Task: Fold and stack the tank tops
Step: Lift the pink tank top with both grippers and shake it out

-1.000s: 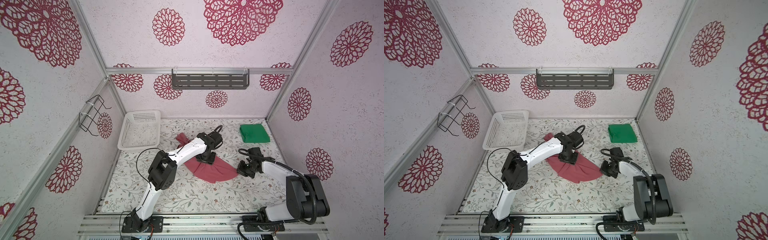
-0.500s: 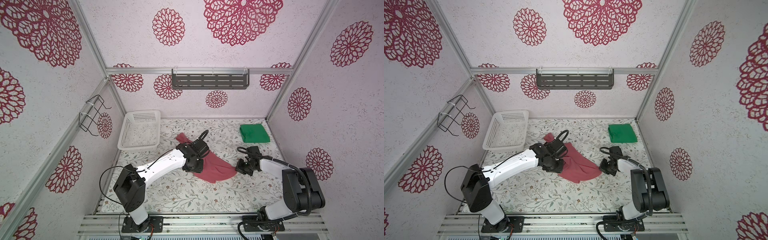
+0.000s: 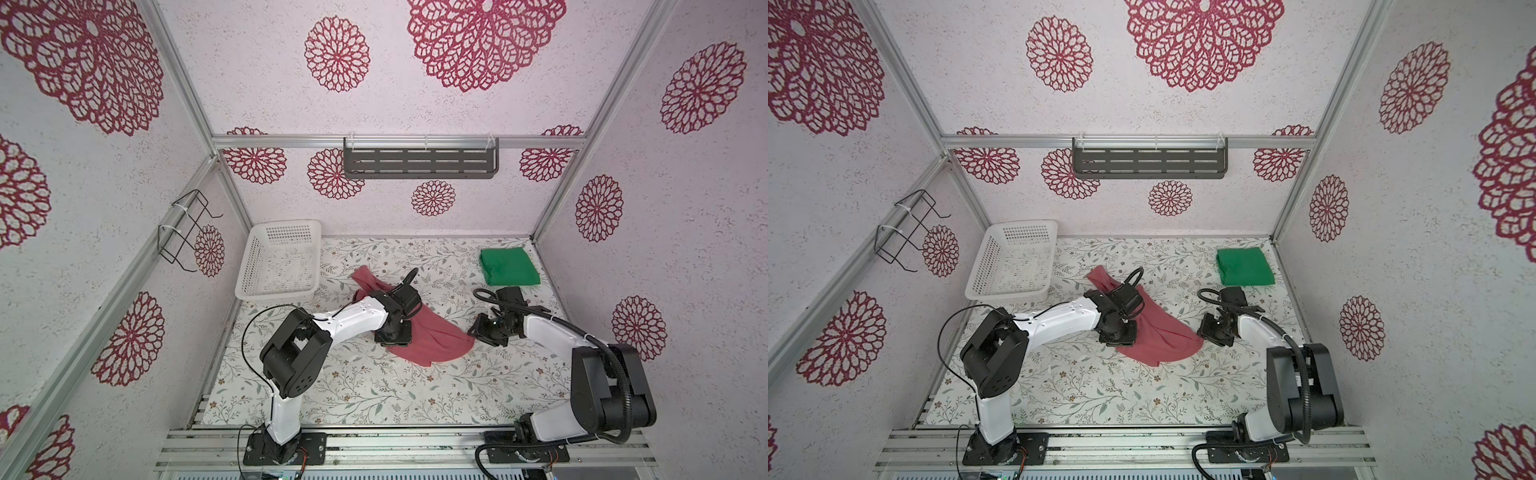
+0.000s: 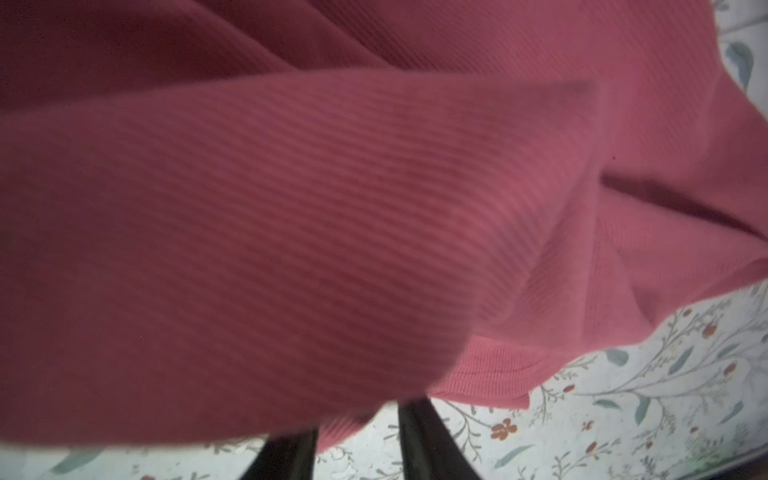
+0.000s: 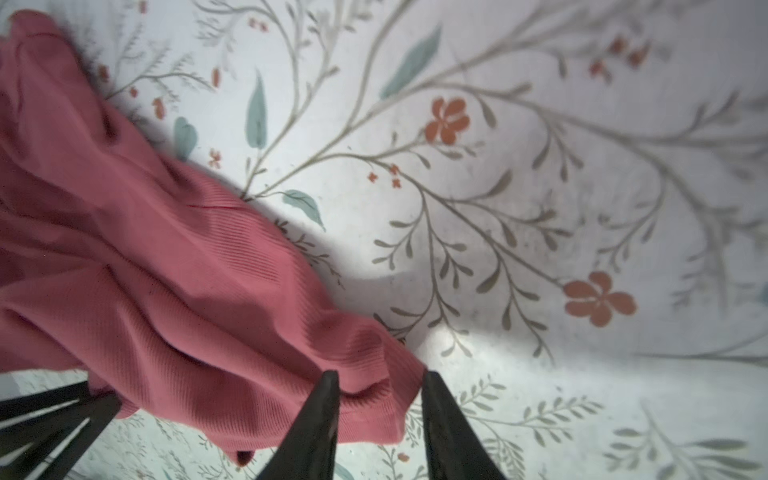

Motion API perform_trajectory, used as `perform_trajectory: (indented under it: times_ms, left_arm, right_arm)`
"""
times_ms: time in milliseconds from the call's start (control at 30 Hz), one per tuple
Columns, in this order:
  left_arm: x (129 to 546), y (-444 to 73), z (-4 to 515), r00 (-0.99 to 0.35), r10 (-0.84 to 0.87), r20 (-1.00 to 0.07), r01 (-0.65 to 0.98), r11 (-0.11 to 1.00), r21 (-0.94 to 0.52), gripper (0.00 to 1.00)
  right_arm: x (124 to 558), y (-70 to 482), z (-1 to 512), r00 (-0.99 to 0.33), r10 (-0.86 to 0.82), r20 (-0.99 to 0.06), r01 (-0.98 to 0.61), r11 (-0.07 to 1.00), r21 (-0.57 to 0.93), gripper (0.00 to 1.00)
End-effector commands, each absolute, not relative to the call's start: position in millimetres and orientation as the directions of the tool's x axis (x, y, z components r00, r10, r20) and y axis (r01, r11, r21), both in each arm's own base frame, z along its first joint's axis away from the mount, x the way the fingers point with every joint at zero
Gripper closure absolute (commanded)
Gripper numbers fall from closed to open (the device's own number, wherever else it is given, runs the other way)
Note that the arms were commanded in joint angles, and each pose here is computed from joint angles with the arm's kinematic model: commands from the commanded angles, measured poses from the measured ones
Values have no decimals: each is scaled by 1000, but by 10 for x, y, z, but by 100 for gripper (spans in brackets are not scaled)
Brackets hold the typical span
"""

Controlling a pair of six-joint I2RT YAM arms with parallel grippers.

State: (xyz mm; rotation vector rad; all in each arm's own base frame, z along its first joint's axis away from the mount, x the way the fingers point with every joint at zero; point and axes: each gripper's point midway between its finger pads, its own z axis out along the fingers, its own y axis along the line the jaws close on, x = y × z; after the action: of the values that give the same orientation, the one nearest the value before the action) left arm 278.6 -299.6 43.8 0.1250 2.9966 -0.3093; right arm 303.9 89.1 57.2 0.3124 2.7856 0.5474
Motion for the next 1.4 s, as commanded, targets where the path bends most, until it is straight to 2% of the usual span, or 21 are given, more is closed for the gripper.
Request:
perform_trajectory:
  times_ms: [0, 167, 300, 367, 433, 500, 633, 833, 933, 1033, 1200, 1367]
  left_arm:
    - [2817, -3081, 437, -988, 62, -141, 94, 969, -229, 83]
    - [2793, -3021, 480, -988, 57, -146, 88, 972, -216, 100]
    - [2757, -2977, 508, -988, 49, -144, 79, 974, -213, 100]
    - [2735, -2957, 525, -989, 41, -143, 72, 974, -215, 100]
    - [2724, -2941, 585, -989, 34, -146, 66, 973, -222, 100]
    - [2738, -2938, 728, -986, 27, -162, 66, 969, -240, 100]
    - [2966, -2861, 1405, -957, 45, -287, 120, 961, -248, 100]
    - [3454, -2338, 2853, -828, 119, -548, 195, 977, -82, 100]
    - [3540, -2089, 3554, -746, 153, -648, 196, 981, 5, 100]
    - [3442, -1904, 4099, -670, 157, -726, 197, 980, 30, 100]
    - [3181, -1617, 4420, -610, 123, -782, 179, 984, 15, 100]
    - [3127, -1352, 4188, -656, 39, -753, 121, 991, -54, 100]
  right_arm:
    - [3033, 792, 677, -953, 151, -264, 62, 946, 318, 61]
    - [3139, 786, 578, -959, 92, -269, 12, 958, 287, 62]
    - [3109, 880, 405, -972, 73, -221, 0, 949, 314, 62]
    - [3040, 928, 298, -980, 69, -187, 5, 946, 324, 66]
    - [2982, 987, 259, -985, 66, -162, 6, 939, 345, 76]
    - [2998, 1070, 371, -982, 81, -170, 8, 919, 394, 100]
    - [3289, 1091, 1040, -943, 138, -303, -3, 906, 423, 100]
    - [3763, 944, 2535, -786, 171, -594, -75, 928, 365, 100]
    - [3823, 880, 3273, -679, 179, -712, -114, 933, 343, 100]
    - [3742, 805, 3905, -568, 197, -799, -134, 936, 326, 100]
    - [3468, 744, 4431, -487, 218, -846, -147, 934, 325, 100]
    - [3371, 769, 4258, -533, 229, -815, -141, 925, 353, 100]
